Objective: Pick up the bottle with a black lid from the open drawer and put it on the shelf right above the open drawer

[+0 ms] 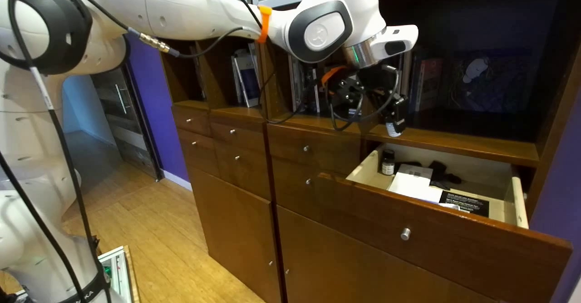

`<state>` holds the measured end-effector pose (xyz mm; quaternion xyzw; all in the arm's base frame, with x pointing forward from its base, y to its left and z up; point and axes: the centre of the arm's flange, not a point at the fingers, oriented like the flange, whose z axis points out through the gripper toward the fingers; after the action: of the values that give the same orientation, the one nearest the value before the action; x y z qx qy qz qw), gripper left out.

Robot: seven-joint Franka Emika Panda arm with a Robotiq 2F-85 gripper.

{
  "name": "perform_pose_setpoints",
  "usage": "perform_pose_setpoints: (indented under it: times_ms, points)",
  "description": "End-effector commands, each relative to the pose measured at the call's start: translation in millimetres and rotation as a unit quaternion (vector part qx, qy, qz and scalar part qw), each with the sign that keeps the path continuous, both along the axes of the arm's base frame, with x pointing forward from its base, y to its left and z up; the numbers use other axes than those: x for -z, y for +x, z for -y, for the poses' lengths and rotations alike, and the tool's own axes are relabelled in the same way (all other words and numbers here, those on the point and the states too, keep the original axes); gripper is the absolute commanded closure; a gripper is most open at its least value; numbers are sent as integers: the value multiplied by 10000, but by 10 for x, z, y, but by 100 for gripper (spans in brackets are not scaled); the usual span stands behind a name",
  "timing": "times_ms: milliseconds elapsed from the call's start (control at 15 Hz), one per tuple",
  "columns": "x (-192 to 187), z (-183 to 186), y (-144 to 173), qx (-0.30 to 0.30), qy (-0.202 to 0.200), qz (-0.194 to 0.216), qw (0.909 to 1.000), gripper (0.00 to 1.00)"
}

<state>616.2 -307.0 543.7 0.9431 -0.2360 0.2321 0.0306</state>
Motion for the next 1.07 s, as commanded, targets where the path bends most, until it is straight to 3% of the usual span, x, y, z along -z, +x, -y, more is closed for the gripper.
perform_pose_setpoints:
  times_ms: [0, 533, 1000]
  points:
    - [1, 98, 186, -15, 147, 160, 9998, 90]
    - [37, 276, 450, 482, 941, 546, 9929, 90]
    - [186, 332, 570, 920, 1394, 478, 9848, 90]
